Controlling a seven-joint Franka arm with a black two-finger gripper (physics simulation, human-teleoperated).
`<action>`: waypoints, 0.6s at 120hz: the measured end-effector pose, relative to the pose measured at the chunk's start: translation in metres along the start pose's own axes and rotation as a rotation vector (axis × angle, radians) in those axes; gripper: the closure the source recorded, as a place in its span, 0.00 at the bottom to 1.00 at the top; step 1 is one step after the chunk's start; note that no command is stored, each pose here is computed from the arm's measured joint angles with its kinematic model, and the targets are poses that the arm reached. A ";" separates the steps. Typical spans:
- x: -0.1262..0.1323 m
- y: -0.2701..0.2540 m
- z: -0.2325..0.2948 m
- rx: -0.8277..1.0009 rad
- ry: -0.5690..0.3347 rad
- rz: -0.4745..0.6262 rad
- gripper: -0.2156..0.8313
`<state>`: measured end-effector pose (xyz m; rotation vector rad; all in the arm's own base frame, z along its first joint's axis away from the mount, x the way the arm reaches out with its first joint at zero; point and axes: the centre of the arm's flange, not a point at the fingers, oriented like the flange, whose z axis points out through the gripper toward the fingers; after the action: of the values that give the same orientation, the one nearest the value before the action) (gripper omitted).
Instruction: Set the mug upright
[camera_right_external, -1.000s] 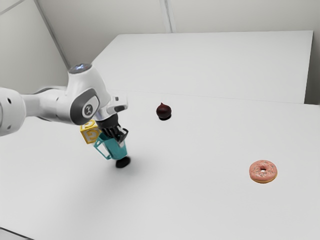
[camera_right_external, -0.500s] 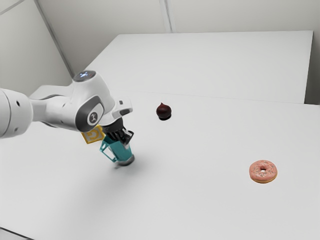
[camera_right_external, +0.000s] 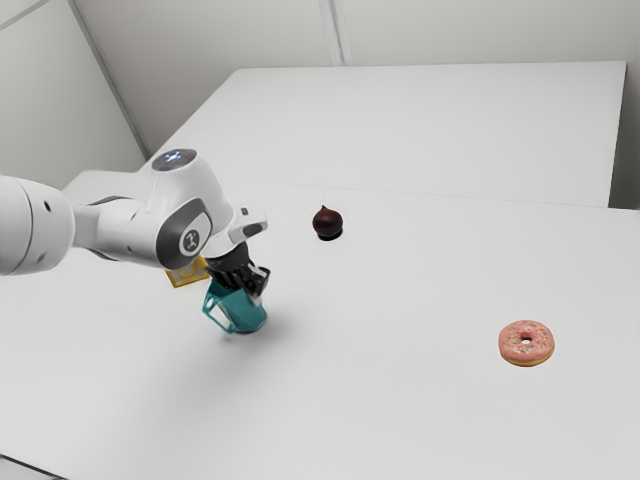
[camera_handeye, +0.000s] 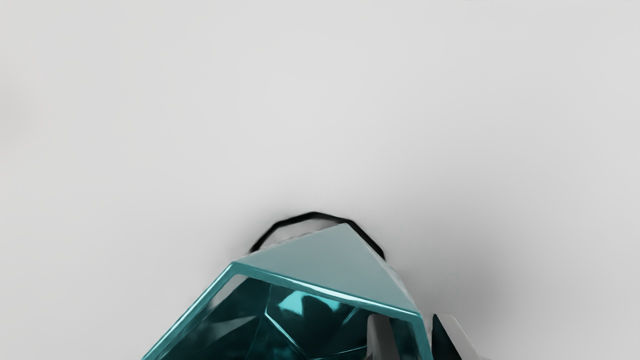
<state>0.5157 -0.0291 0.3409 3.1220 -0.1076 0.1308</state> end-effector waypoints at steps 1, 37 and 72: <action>0.000 0.000 0.000 0.000 0.000 0.000 0.81; 0.001 -0.001 -0.015 0.000 0.028 -0.002 0.54; 0.001 0.015 -0.042 0.004 0.074 0.033 0.34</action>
<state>0.5118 -0.0430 0.3829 3.1153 -0.1574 0.2466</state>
